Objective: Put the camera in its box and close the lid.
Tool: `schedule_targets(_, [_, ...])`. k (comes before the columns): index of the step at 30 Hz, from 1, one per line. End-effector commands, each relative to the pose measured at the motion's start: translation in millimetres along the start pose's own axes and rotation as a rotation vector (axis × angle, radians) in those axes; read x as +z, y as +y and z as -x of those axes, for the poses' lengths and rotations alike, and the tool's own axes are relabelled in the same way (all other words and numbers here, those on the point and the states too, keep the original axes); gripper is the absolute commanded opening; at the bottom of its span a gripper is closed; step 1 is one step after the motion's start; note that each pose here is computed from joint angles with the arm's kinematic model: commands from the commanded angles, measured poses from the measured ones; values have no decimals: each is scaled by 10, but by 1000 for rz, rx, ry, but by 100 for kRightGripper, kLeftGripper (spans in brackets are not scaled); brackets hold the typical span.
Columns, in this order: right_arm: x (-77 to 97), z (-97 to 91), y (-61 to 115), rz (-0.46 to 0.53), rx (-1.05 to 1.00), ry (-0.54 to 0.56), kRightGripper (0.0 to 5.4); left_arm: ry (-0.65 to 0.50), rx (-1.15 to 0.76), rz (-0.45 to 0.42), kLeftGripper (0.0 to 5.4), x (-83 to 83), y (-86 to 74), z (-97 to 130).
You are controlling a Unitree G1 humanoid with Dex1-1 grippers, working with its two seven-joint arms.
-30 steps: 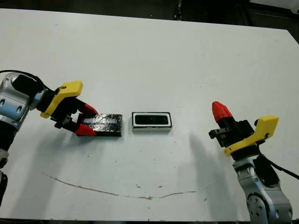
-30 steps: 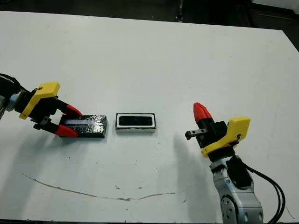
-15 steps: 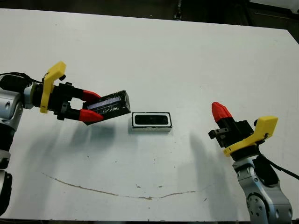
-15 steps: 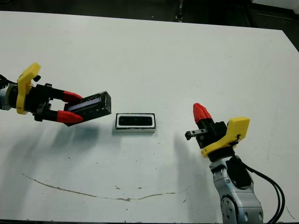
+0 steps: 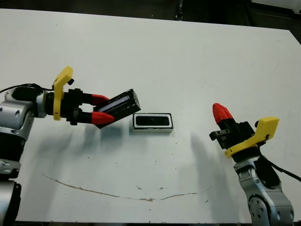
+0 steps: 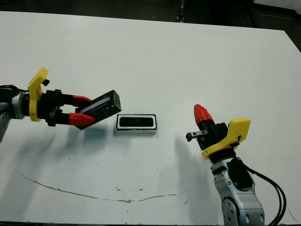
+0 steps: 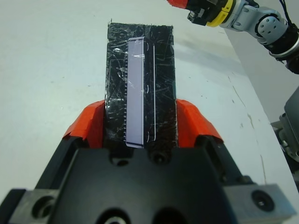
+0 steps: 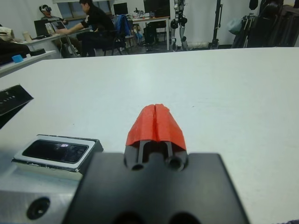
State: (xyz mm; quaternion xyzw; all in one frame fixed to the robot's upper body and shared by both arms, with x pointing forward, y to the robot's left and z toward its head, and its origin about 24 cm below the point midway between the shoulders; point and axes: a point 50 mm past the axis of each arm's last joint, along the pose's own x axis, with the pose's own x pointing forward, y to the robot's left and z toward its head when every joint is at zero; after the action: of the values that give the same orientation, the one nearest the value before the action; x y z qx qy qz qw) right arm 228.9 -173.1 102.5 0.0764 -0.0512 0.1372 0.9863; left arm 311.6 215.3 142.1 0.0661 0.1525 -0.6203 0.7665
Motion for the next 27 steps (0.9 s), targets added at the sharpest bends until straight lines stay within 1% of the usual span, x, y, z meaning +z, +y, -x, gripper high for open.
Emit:
schedule_targets(1, [-31, 30, -32, 0, -12, 27, 0, 38, -4, 29, 315, -70, -23, -94])
schedule_targets(5, [-30, 27, -30, -4, -2, 21, 0, 47, -17, 42, 315, -69, -17, -174])
schedule_targets(8, [-28, 24, -32, -1, -2, 24, 0, 71, -17, -1, 315, -51, -16, -222])
schedule_targets(10, [-30, 23, -31, -3, 0, 24, 0, 65, -20, -30, 315, -43, -16, -266])
schedule_targets(14, [-30, 24, -22, 3, -4, 25, 0, 66, -37, -47, 315, -33, -2, -354])
schedule_targets(18, [-28, 24, -16, 8, -6, 22, 0, 81, -58, -42, 315, -26, 14, -443])
schedule_targets(27, [-36, 35, -23, 4, -14, 24, 0, 82, -107, -8, 315, -67, 9, -588])
